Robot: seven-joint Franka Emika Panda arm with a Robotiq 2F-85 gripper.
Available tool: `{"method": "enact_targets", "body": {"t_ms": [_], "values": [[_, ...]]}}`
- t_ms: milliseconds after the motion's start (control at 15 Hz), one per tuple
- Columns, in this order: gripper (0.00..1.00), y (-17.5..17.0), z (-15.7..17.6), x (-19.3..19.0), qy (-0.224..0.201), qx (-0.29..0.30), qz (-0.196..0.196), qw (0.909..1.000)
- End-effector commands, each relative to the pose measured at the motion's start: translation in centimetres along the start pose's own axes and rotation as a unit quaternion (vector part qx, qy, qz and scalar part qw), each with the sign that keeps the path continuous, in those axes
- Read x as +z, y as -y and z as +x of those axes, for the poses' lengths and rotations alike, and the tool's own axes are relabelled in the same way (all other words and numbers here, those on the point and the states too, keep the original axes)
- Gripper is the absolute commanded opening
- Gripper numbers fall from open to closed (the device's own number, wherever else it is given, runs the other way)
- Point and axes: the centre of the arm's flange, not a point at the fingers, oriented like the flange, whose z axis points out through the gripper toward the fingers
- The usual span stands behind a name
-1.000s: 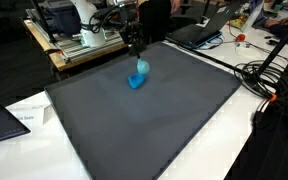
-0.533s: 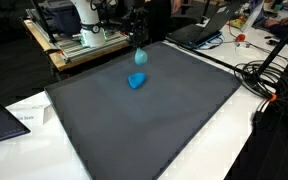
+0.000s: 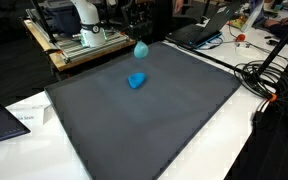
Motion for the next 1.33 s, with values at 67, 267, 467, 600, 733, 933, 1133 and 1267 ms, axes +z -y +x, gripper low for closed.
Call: {"method": "enact_targets", "body": {"t_ms": [67,267,467,600,733,933,1133,1267], "values": [[0.47,-0.1,0.2,0.4,0.004,0.002,0.001,1.0000],[0.22,-0.6,1.9,1.6,0.011,0.022,0.021,0.9995],[0.22,-1.0,2.9,4.2,0.020,0.046,0.031,0.9983],[0.22,-1.3,3.3,5.9,0.010,0.062,0.025,0.9977],[0.22,-2.0,3.5,7.7,-0.001,0.084,0.015,0.9964],[0.22,-3.0,3.5,9.4,-0.014,0.116,0.005,0.9932],[0.22,-3.9,3.1,10.3,-0.013,0.145,-0.006,0.9894],[0.22,-4.3,2.6,10.4,-0.007,0.160,-0.011,0.9871]]}}
